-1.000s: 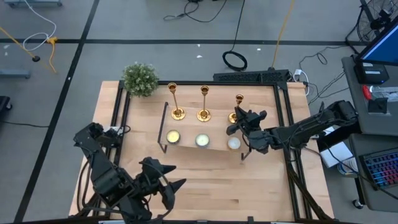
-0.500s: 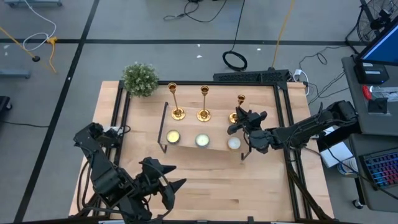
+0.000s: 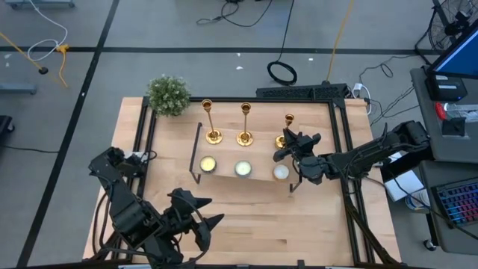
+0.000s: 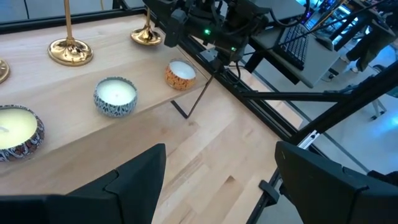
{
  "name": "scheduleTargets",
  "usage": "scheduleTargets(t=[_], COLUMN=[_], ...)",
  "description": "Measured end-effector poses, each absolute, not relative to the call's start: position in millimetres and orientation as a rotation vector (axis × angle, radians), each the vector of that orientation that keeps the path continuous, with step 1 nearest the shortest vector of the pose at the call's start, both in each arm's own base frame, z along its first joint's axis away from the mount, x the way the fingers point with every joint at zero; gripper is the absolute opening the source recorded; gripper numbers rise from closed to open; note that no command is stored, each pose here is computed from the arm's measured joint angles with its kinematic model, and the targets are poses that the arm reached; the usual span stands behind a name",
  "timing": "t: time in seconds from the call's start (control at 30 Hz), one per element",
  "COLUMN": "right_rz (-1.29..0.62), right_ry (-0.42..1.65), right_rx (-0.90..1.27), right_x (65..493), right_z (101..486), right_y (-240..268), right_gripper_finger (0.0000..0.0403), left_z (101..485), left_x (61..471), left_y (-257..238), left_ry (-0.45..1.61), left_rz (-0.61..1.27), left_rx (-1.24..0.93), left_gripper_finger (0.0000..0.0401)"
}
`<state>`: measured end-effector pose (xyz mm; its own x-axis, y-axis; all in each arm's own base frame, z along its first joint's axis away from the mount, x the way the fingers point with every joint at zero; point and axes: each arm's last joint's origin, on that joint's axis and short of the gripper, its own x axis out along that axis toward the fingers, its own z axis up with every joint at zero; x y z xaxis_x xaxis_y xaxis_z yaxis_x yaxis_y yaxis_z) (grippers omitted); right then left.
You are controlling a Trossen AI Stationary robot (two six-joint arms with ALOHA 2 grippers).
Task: Pick & Place candle stick holders
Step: Put the gold candle holder onto the shelf
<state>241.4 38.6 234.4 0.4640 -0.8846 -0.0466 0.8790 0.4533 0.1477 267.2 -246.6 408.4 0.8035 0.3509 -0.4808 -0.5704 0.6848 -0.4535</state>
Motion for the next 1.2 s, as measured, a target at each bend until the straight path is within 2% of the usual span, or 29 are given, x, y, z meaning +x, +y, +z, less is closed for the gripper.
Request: scheduleTargets(t=[0.63,1.2], right_rz=[-1.076,-1.043], right_ry=[-0.023,-0.015], right_rx=[0.158,0.165], right_x=[245.6,246.4], right_z=[228.5,228.4], right_y=[37.0,37.6], right_gripper_finger=[0.0017,0.0041], left_z=[408.2,408.2], left_x=[267.2,267.2], left_y=[-246.5,-246.5], left_ry=[0.377,0.377], left_rz=[0.529,0.529], left_rx=[-0.621,-0.618], left_gripper_finger=[0.0310,0.0310])
